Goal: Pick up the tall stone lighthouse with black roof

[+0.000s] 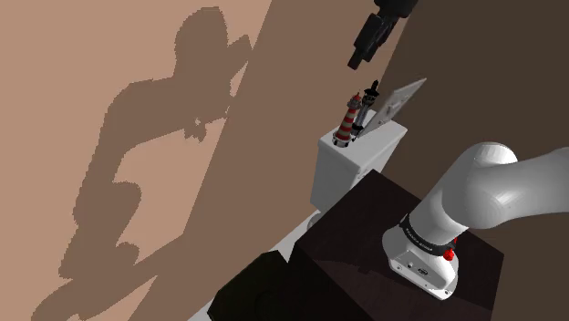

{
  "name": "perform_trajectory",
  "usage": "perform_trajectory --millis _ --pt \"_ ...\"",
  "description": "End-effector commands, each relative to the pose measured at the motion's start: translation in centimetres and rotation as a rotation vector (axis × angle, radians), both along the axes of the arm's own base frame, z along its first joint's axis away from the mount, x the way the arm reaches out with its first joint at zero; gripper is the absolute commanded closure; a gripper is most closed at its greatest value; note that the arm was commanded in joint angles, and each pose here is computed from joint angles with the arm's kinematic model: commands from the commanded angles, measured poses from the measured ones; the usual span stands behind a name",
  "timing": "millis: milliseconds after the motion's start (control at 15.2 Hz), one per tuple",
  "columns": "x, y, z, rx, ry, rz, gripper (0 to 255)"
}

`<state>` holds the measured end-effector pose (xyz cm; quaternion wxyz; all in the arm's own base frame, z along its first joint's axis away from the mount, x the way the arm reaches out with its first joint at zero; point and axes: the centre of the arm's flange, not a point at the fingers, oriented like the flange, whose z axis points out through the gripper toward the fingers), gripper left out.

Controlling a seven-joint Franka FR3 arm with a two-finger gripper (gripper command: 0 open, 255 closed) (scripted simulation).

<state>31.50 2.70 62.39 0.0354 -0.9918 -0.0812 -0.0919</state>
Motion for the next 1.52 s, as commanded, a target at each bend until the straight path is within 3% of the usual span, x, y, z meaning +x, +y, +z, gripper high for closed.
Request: perform_trajectory --millis 0,1452 --pt "0.0 0.0 0.0 0.0 0.0 0.0 0" --pt "1.6 -23.2 -14.6 -0.142 -0.101 0.097 0"
